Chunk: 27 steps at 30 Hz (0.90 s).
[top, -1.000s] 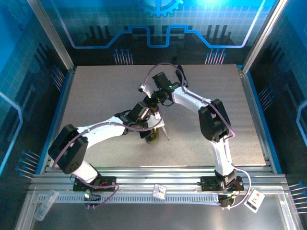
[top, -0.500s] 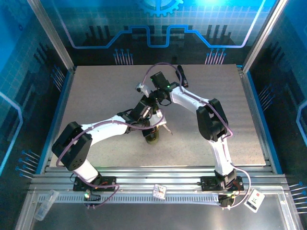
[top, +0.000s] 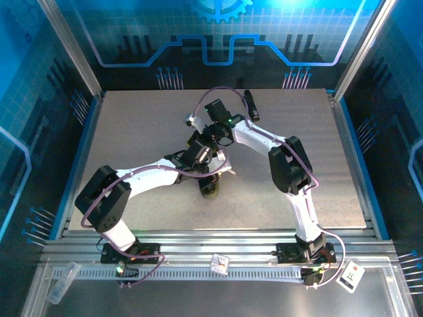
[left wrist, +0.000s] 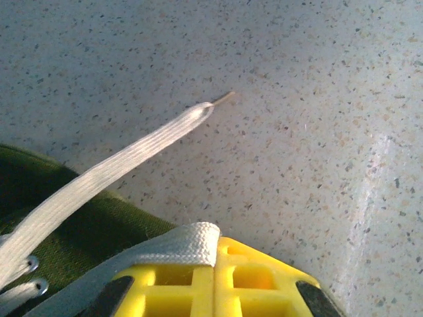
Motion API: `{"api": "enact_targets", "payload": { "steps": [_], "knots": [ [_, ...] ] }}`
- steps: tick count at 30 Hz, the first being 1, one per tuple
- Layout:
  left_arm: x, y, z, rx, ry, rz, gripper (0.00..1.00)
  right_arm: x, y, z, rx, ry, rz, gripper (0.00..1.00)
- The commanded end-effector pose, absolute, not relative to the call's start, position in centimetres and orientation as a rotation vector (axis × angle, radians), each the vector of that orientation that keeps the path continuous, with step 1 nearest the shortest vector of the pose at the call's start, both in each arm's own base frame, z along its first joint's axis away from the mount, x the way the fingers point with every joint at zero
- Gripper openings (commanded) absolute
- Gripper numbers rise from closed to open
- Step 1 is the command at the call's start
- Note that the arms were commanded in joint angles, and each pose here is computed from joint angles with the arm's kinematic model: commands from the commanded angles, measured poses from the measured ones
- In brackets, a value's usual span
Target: Tie the shoes
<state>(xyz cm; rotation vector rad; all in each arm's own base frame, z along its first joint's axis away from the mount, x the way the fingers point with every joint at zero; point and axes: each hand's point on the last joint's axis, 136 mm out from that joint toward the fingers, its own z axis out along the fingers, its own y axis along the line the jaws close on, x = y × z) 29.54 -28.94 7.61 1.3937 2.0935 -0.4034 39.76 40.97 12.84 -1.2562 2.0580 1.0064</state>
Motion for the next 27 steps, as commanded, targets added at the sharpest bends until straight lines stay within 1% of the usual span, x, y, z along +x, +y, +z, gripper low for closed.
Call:
{"api": "enact_targets", "payload": {
  "steps": [1,6,7,9,12,13,14,16,19,24,27],
  "knots": [
    [29.4,-31.1,8.4,1.392,2.065,-0.463,0.0,39.7,42.5,13.1,-1.254,2.023,1.058,0.0],
    [29.6,-31.2,7.9,1.381,2.075,-0.444,0.0,40.1,42.3,13.1,-1.228,2.045,1.038,0.0],
    [29.7,-31.0,8.2,1.374,2.065,-0.428,0.01,40.1,42.2,13.2,-1.222,2.051,1.027,0.03],
    [30.1,-30.6,9.0,1.345,2.032,-0.39,0.25,40.3,41.7,13.6,-1.204,2.061,1.008,0.11],
    [30.3,-29.8,10.7,1.304,1.985,-0.354,0.5,40.8,40.6,14.7,-1.153,2.071,0.99,0.3],
    [30.3,-29.6,11.4,1.297,1.968,-0.351,0.55,41.0,40.1,15.2,-1.132,2.073,0.988,0.35],
    [30.3,-29.5,11.9,1.288,1.957,-0.349,0.57,41.1,39.7,15.6,-1.114,2.076,0.987,0.4],
    [30.4,-29.0,13.3,1.26,1.931,-0.349,0.6,41.6,38.6,16.6,-1.075,2.075,0.986,0.46],
    [30.3,-27.9,15.4,1.213,1.895,-0.363,0.63,42.1,37.1,18.4,-1.03,2.068,0.987,0.51],
    [30.6,-24.6,17.9,1.115,1.877,-0.353,0.63,42.2,34.4,20.2,-0.99,2.077,0.948,0.56],
    [31.3,-21.6,19.0,1.028,1.889,-0.332,0.63,41.1,32.6,19.9,-0.989,2.102,0.917,0.57]
  ]
}}
